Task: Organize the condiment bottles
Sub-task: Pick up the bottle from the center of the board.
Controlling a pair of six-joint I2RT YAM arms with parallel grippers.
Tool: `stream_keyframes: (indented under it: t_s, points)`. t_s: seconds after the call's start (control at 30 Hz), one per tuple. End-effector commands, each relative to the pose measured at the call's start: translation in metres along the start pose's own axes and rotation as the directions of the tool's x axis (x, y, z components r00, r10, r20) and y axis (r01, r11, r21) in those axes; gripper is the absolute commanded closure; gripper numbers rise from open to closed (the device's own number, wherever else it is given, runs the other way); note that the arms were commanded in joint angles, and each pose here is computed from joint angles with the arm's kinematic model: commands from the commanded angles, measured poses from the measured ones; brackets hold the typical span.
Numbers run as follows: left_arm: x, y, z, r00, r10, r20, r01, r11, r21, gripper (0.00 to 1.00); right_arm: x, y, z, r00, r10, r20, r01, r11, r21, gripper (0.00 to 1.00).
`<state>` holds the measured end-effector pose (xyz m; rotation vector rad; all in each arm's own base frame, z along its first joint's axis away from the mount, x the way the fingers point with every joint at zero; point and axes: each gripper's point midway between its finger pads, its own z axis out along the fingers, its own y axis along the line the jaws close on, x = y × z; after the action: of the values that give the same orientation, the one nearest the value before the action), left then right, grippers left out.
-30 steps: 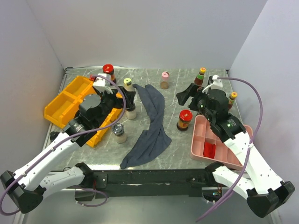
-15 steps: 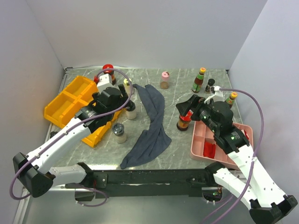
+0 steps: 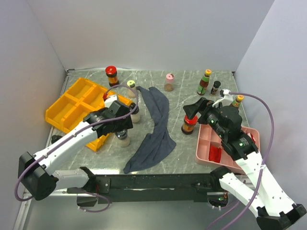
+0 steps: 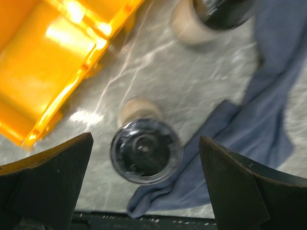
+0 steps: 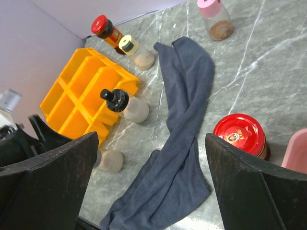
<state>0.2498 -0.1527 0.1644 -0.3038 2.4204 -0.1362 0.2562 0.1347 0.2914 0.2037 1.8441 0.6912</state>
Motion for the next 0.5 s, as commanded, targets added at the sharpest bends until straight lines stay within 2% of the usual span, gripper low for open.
stream_keyframes:
  t_s: [0.0, 0.23, 0.47]
  points:
    - [0.019, 0.009, 0.005, 0.998, -0.015, -0.053, 0.014, 0.999, -0.031, 0.01, -0.006, 0.001, 0.004, 0.999, -0.013, 0.032, 0.013, 1.0, 0.0, 0.0]
    - [0.044, 0.009, 0.021, 0.992, -0.016, -0.122, 0.013, 1.0, -0.028, 0.07, -0.003, -0.001, 0.009, 1.0, -0.008, 0.01, 0.008, 1.0, 0.011, 0.0]
    - [0.046, 0.007, 0.026, 0.994, -0.028, -0.106, 0.028, 1.0, 0.001, 0.12, 0.002, -0.002, 0.011, 1.0, -0.005, -0.001, 0.005, 1.0, 0.014, 0.0]
